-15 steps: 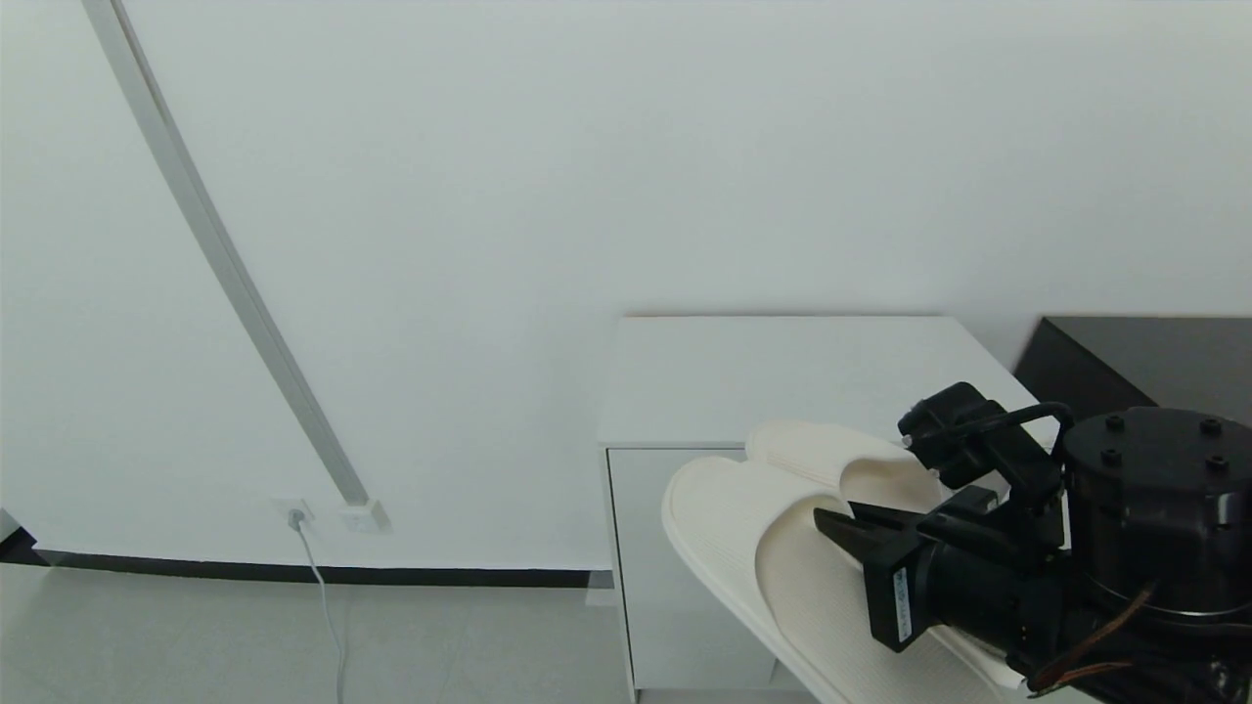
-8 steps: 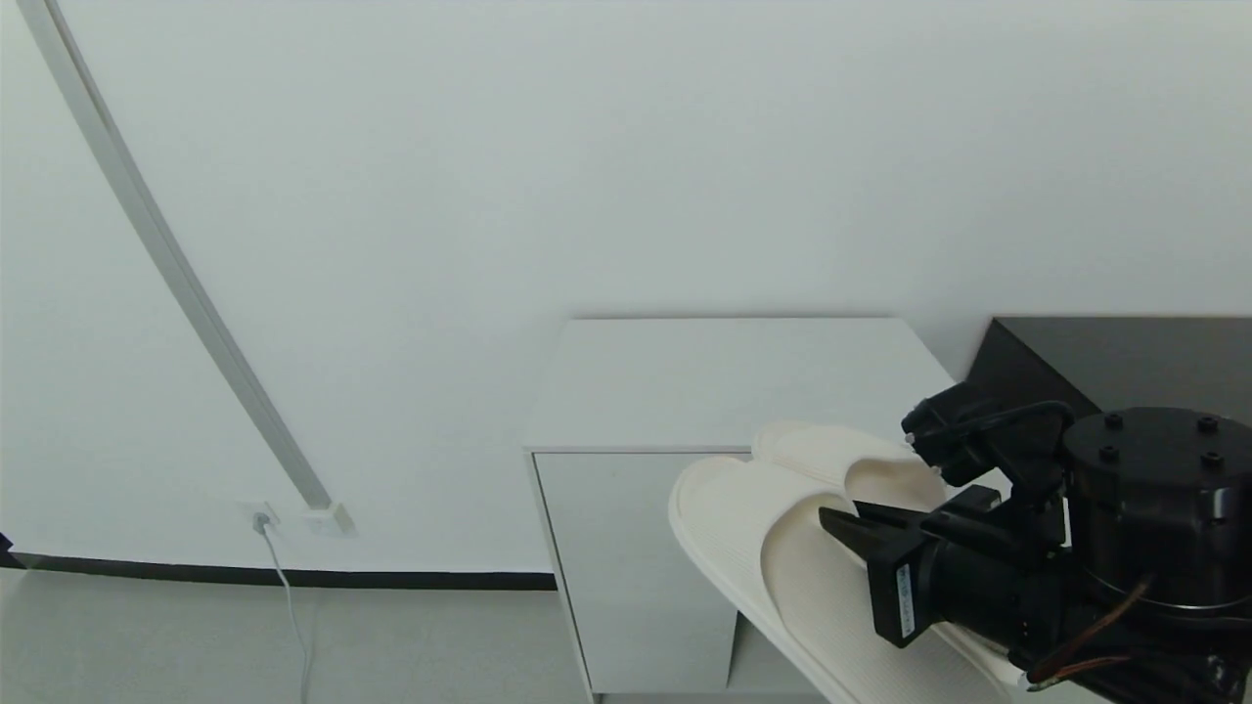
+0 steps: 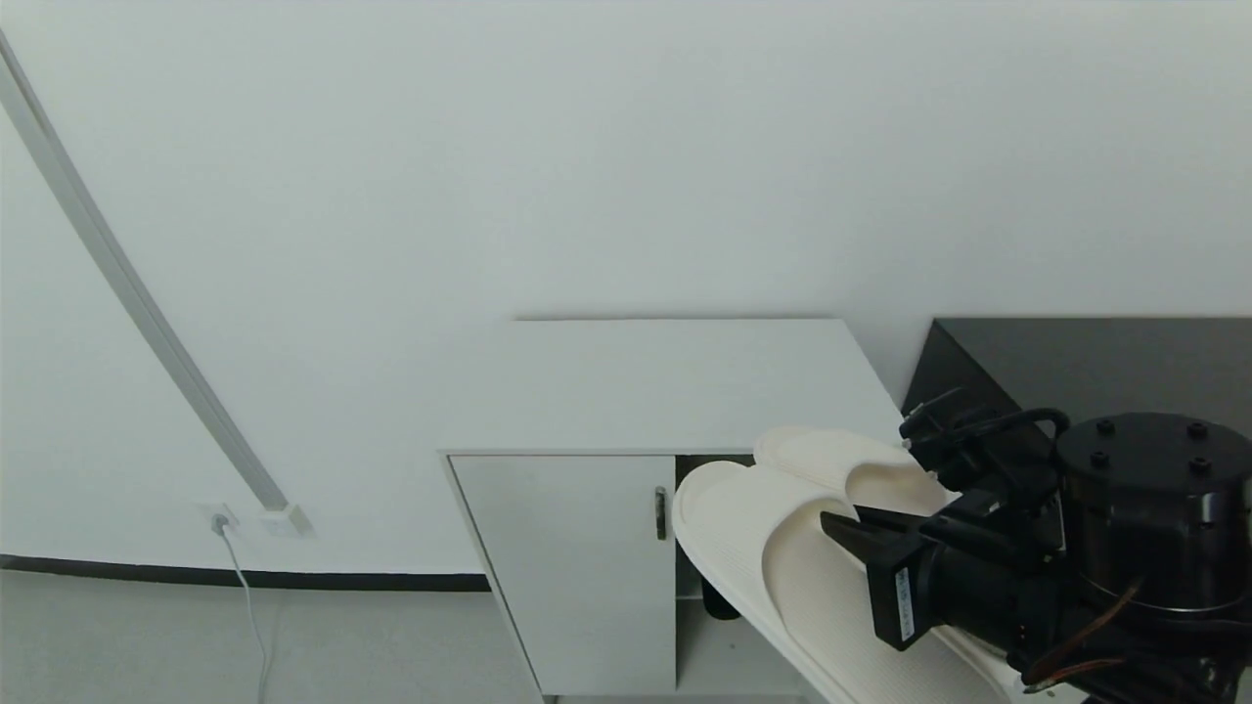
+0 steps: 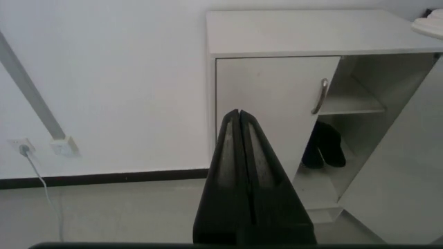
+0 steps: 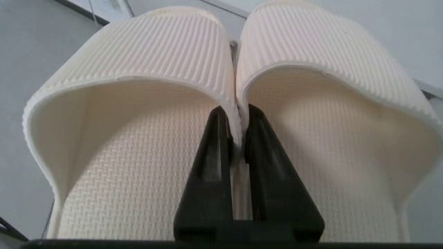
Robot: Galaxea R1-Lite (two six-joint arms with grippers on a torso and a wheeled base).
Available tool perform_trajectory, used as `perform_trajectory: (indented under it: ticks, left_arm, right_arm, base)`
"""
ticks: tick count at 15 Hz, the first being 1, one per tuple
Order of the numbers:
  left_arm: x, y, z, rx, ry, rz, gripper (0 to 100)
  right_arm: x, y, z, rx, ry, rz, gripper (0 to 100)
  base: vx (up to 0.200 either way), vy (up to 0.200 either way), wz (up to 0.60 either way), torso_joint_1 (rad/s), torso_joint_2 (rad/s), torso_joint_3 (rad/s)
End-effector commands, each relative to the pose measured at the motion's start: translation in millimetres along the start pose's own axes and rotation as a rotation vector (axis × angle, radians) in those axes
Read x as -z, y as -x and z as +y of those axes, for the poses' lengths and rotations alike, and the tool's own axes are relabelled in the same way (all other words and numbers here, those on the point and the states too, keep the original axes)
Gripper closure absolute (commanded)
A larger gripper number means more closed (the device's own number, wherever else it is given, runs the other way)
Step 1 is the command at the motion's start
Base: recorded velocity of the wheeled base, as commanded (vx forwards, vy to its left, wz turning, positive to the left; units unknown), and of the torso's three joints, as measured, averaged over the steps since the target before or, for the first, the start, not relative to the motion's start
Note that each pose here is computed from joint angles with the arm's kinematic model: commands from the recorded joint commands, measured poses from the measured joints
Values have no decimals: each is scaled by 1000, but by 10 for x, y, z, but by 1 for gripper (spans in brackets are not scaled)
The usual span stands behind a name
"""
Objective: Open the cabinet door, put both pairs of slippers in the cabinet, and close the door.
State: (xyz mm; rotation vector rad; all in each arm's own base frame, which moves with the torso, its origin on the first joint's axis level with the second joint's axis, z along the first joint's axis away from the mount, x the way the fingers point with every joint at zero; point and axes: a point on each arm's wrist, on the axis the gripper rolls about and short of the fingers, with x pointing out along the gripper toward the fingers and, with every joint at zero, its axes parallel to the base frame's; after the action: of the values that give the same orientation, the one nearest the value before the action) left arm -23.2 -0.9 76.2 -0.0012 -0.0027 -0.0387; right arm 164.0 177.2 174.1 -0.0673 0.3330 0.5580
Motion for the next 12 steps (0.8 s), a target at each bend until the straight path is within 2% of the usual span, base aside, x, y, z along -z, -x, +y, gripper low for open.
perform_trajectory:
  ticks: [1, 2, 12]
  left_arm:
    - [0, -1, 0, 0, -1, 1, 100]
    - [0, -1, 0, 0, 0, 1, 100]
    - [0, -1, 0, 0, 6, 1, 100]
  right_arm:
    - [13, -7, 0, 2, 2, 6, 100]
    - [22, -6, -2, 2, 2, 9, 100]
    - [22, -6, -1, 1, 2, 9, 100]
  base:
    - [0, -200, 0, 7, 2, 2]
    - [0, -200, 0, 2, 7, 2]
    - [0, 0, 0, 0, 0, 0]
